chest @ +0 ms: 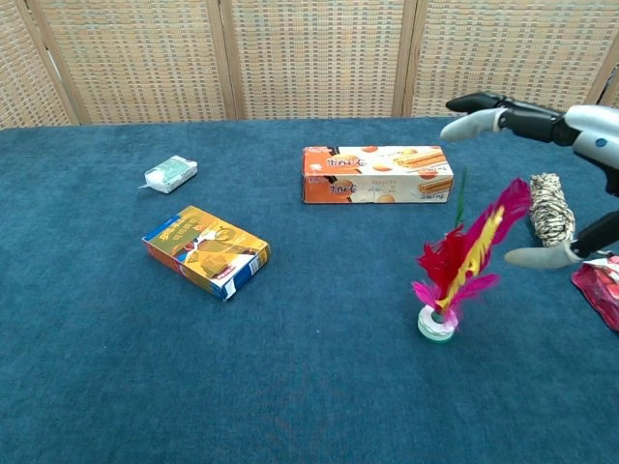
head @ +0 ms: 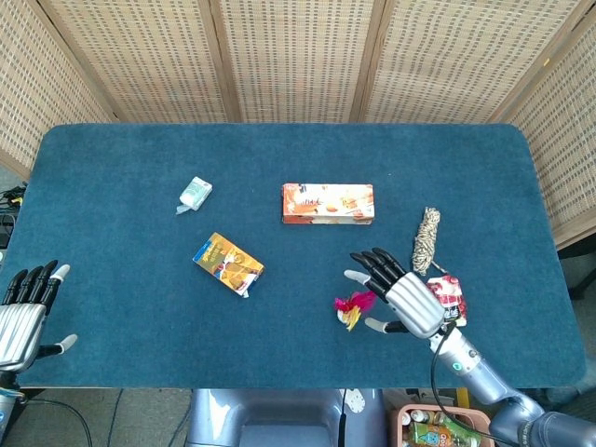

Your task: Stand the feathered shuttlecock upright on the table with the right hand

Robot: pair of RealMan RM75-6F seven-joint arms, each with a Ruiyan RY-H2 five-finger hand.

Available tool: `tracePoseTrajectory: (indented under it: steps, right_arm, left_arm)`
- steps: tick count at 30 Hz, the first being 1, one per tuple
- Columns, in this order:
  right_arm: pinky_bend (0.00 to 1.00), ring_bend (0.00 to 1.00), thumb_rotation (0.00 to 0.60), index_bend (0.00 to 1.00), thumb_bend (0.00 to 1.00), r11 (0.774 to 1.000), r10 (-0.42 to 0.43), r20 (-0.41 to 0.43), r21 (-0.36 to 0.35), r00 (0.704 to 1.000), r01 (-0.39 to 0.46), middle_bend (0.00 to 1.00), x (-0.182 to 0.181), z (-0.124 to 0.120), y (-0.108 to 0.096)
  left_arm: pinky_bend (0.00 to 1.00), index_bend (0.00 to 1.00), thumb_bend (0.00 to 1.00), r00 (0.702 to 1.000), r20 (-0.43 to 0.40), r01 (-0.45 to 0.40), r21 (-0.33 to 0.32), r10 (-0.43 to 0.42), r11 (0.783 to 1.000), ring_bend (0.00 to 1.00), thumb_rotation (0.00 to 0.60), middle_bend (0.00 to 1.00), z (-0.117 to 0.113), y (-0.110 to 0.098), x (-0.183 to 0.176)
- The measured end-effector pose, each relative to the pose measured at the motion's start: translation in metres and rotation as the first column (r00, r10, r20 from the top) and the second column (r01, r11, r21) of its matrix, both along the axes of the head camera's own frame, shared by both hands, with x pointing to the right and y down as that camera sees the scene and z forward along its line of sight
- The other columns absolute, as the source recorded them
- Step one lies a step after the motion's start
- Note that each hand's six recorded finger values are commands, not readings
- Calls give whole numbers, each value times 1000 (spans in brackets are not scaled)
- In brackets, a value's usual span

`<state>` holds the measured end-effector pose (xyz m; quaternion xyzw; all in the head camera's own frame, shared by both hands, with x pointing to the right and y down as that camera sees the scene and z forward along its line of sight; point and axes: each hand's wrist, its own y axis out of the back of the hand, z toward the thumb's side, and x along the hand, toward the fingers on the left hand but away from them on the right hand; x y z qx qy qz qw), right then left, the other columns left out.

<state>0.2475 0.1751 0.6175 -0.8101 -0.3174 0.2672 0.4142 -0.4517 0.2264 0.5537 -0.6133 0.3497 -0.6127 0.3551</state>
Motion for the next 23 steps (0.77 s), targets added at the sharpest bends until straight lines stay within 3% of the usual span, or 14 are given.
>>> tracePoseTrajectory:
  steps: [5, 9, 12, 16, 19, 23]
  right_arm:
    - [0, 0, 600, 0, 0, 999, 31, -50, 41, 998, -28, 0, 23, -23, 2]
    - [0, 0, 600, 0, 0, 994, 73, -152, 87, 986, -60, 0, 47, -36, 8]
    - [0, 0, 600, 0, 0, 987, 121, -259, 131, 958, -89, 0, 66, -43, 16]
    - [0, 0, 600, 0, 0, 967, 247, -378, 153, 892, -203, 0, 100, -52, 34]
    - [0, 0, 600, 0, 0, 945, 326, -414, 149, 850, -290, 0, 116, -56, 43]
    - [0, 0, 600, 0, 0, 928, 372, -422, 163, 827, -334, 0, 124, -59, 44]
  left_arm:
    - [0, 0, 0, 1000, -11, -2, 9, 2, 1000, 0, 600, 0, -4, 1, 1]
    - [0, 0, 0, 1000, -13, -1, 24, 2, 1000, 0, 600, 0, -7, 2, 0]
    - [0, 0, 0, 1000, -11, 0, 48, 1, 999, 0, 600, 0, -10, 2, -1]
    - [0, 0, 0, 1000, -19, -5, 69, 6, 998, 0, 600, 0, -13, 4, -1]
    - [0, 0, 0, 1000, -26, -9, 75, 11, 997, 0, 600, 0, -14, 6, 0]
    - [0, 0, 0, 999, -31, -12, 79, 15, 997, 0, 600, 0, -16, 8, 0]
